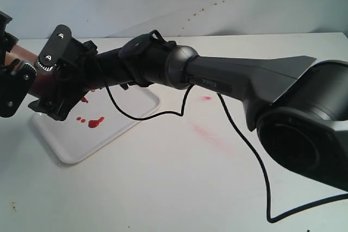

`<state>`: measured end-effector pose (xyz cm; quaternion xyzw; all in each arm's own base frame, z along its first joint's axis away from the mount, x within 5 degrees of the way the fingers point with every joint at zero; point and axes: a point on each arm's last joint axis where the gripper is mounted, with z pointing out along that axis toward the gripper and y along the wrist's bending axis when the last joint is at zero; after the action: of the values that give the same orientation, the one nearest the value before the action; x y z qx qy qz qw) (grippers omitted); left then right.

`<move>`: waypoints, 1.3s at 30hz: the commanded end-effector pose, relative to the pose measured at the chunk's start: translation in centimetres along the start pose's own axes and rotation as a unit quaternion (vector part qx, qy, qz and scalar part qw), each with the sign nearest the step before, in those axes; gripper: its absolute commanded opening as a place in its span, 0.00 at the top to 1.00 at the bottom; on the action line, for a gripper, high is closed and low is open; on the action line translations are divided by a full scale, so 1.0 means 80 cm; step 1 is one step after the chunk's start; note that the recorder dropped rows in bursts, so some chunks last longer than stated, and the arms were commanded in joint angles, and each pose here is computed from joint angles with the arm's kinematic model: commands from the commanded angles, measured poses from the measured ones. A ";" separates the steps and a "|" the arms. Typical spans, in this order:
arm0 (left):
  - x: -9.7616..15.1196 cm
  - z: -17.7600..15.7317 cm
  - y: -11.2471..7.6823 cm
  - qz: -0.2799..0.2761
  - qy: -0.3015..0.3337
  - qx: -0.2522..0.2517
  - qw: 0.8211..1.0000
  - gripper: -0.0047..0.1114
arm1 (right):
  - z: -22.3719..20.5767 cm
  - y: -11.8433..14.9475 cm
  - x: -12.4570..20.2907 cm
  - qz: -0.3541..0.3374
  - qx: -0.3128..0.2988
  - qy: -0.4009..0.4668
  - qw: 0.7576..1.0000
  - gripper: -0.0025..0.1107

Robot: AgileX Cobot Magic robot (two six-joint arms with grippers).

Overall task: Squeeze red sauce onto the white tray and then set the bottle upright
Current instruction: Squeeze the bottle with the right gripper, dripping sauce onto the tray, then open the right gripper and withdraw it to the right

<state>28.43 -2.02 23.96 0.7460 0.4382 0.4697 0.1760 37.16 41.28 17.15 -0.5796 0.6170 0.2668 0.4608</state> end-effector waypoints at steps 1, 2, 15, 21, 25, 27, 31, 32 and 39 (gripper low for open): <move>0.005 -0.005 0.008 -0.019 0.009 -0.012 1.000 0.96 | -0.017 -0.001 -0.010 -0.019 -0.007 0.050 0.999 0.05; 0.005 -0.005 0.008 -0.019 0.009 -0.012 1.000 0.96 | -0.020 0.000 -0.010 -0.023 -0.012 0.064 0.998 0.05; 0.005 -0.005 0.008 -0.019 0.009 -0.012 1.000 0.96 | -0.106 -0.030 -0.014 0.113 -0.128 0.147 0.974 0.05; 0.005 -0.005 0.008 -0.019 0.009 -0.012 1.000 0.96 | -0.130 -0.025 0.008 0.162 -0.190 0.247 0.936 0.05; 0.005 -0.005 0.008 -0.019 0.009 -0.012 1.000 0.96 | -0.139 -0.036 0.031 0.175 -0.113 0.355 0.911 0.06; 0.005 -0.005 0.008 -0.020 0.009 -0.012 1.000 0.96 | -0.143 -0.042 0.039 0.187 -0.076 0.390 0.898 0.08; 0.004 -0.005 0.008 -0.020 0.002 -0.014 1.000 0.96 | -0.147 -0.047 0.045 0.257 -0.016 0.417 0.872 0.20; 0.003 -0.005 0.008 -0.020 -0.001 -0.015 1.000 0.96 | -0.147 -0.047 0.045 0.263 -0.013 0.417 0.870 0.24; 0.001 -0.005 0.009 -0.021 -0.012 -0.019 1.000 0.96 | -0.142 -0.041 0.038 0.298 -0.032 0.392 0.869 0.87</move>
<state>28.43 -2.31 23.87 0.7515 0.4343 0.4597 0.1878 37.94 29.20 19.52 -0.4507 0.8798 0.1380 0.0616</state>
